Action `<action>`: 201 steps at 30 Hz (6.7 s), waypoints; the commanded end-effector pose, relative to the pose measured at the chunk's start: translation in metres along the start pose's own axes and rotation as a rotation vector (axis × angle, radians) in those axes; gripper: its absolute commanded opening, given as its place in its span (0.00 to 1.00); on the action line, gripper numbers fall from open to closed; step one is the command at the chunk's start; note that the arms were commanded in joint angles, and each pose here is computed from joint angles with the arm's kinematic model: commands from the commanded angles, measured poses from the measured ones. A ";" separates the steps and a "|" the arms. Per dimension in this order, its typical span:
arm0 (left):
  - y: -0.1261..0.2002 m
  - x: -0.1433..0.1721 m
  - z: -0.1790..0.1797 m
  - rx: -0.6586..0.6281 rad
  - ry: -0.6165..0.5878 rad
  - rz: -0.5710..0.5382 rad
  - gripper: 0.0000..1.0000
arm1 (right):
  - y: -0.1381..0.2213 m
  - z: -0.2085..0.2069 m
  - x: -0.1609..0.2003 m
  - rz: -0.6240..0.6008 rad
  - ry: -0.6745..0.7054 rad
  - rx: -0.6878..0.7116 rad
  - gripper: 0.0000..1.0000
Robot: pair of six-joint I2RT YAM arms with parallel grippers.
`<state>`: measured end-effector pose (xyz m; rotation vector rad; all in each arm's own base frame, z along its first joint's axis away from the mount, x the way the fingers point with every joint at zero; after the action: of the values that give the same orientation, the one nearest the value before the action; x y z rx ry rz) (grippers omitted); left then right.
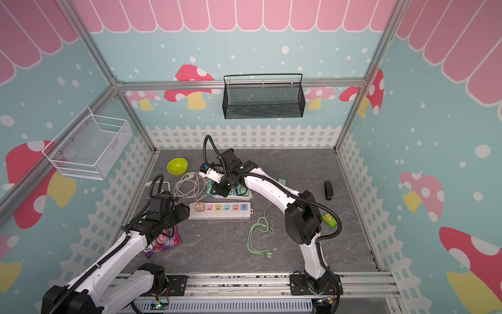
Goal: Insert plugs into power strip
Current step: Insert the plug into the socket.
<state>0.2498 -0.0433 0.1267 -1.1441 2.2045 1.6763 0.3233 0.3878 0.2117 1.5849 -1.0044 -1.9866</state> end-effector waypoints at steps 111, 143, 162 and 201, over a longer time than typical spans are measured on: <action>-0.054 0.019 0.029 -0.012 0.055 0.109 0.35 | -0.065 0.013 0.054 0.348 0.245 0.008 0.00; -0.054 0.019 0.029 -0.003 0.051 0.104 0.34 | -0.090 -0.002 0.067 0.422 0.273 0.031 0.00; -0.052 0.018 0.027 0.021 0.049 0.083 0.32 | -0.111 -0.011 0.084 0.514 0.296 0.020 0.00; -0.009 -0.001 0.004 0.119 0.087 0.036 0.46 | -0.062 0.001 0.024 0.258 0.230 0.006 0.33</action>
<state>0.2524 -0.0389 0.1117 -1.1655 2.3359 1.5356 0.3220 0.4092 0.1208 1.4709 -1.0975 -1.5489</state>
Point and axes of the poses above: each gripper's point midway between its finger pads, its own y axis back along the fingers, its own z axis along the line the jaws close on, x = y × z, the point moved 4 cm from there along y, back along the fingers, and after that the axes turned 1 degree about -y, right-handed, at the moved point
